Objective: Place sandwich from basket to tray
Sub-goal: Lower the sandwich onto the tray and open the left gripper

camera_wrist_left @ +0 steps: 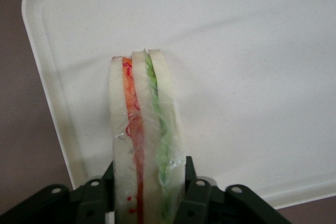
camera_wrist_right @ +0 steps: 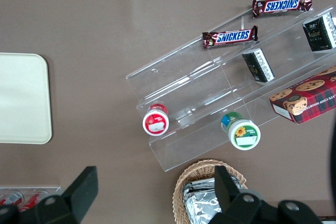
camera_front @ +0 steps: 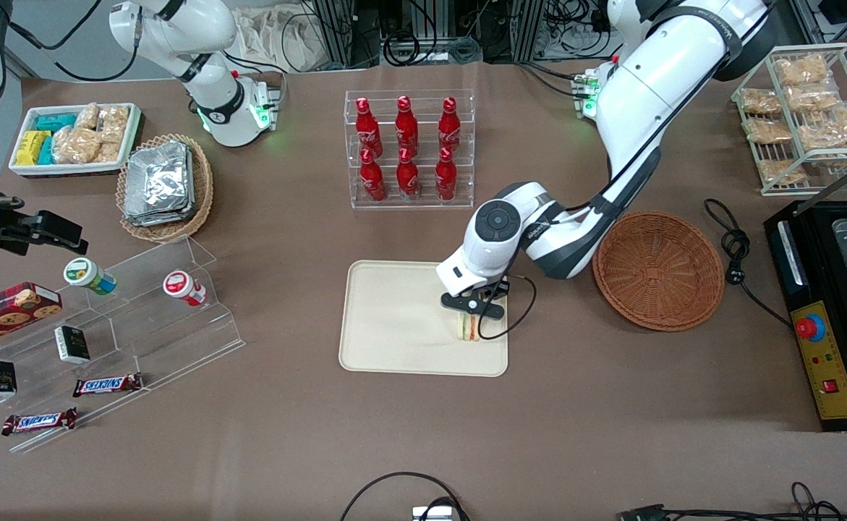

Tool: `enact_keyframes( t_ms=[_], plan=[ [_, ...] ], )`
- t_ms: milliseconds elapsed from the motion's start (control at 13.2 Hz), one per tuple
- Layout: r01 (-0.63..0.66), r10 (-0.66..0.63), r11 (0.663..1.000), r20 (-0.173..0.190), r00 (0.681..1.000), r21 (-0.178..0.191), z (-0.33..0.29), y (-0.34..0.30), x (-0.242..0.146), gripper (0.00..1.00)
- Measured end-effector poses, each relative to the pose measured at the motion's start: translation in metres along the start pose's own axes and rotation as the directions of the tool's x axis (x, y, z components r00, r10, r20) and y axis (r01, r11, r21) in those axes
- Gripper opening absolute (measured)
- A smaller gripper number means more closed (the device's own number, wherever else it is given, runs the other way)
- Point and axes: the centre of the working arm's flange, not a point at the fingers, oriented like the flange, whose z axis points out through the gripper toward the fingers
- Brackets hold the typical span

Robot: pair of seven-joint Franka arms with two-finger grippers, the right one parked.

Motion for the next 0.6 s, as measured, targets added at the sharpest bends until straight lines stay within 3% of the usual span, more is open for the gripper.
enact_keyframes(
  t_ms=[302,453,604],
  plan=[
    [0.035,-0.035,0.999,-0.013,0.999,0.009,-0.001,0.0,0.002,1.0],
    [0.085,-0.085,0.996,-0.021,0.996,0.015,-0.01,-0.001,0.01,1.0],
    [0.147,-0.146,0.988,-0.011,0.989,0.057,-0.031,-0.008,0.025,1.0]
  ],
)
